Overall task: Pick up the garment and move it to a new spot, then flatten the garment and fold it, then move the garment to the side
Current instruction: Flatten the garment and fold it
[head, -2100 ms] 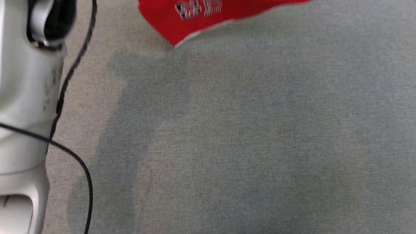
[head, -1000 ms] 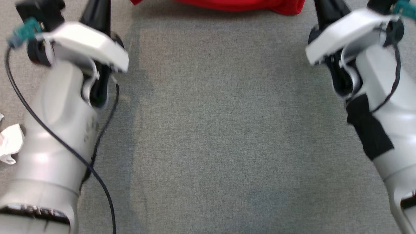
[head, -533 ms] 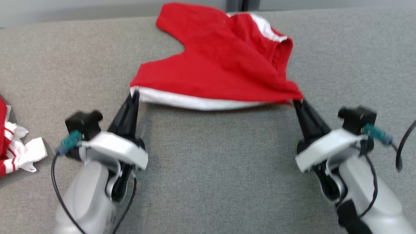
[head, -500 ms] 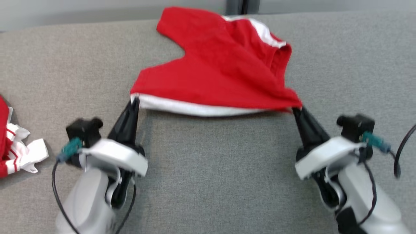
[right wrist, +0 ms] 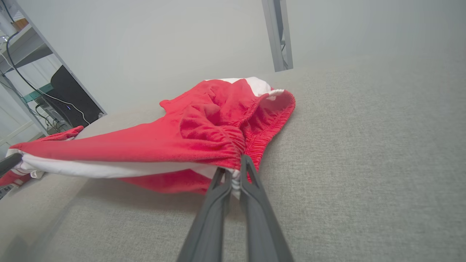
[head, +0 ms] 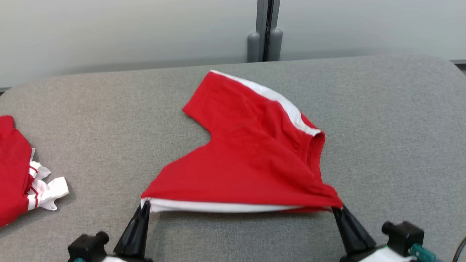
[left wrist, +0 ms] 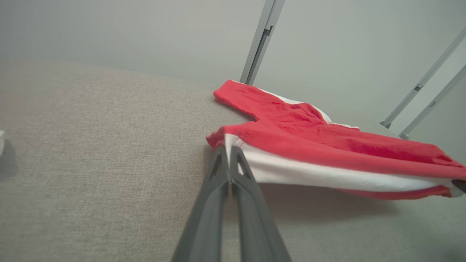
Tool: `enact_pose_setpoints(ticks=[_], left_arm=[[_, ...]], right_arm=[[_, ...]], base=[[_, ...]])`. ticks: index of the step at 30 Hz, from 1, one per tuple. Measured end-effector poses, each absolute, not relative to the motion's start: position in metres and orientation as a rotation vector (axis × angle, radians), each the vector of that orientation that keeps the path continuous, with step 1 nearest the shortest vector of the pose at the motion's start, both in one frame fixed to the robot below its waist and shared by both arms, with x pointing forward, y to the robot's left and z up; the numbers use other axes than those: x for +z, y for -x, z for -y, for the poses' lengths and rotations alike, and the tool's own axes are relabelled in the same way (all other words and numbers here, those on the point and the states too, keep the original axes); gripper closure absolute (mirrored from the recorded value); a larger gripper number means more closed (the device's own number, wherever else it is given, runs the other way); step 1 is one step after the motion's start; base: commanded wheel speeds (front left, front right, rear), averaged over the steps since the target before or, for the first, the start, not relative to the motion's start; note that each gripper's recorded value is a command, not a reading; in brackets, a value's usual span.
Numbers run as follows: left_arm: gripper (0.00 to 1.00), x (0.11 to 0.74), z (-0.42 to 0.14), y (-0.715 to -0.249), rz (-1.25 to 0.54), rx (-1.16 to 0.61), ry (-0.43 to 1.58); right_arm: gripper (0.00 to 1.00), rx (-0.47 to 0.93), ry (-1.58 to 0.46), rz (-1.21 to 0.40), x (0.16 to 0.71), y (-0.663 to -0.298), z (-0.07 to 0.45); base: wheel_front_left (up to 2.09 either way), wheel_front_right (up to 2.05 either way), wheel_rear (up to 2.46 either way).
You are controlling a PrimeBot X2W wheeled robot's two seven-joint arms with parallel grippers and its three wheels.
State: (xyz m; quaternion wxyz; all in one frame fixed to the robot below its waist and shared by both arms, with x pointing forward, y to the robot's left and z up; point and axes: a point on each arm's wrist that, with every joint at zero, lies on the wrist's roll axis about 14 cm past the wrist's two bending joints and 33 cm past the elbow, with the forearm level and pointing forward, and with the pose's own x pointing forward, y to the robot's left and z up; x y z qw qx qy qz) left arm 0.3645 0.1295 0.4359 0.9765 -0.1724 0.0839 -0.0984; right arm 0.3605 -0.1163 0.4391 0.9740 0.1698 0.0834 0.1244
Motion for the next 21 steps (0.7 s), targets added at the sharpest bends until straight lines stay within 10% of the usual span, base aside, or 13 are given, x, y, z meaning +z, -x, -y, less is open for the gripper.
enact_pose_setpoints(ticks=[21], left_arm=[[1.00, 0.476, -0.140, -0.346, -0.121, -0.182, 0.308]], right_arm=[[1.00, 0.251, -0.357, -0.221, 0.450, -0.320, 0.103]], base=[[0.00, 0.00, 0.00]])
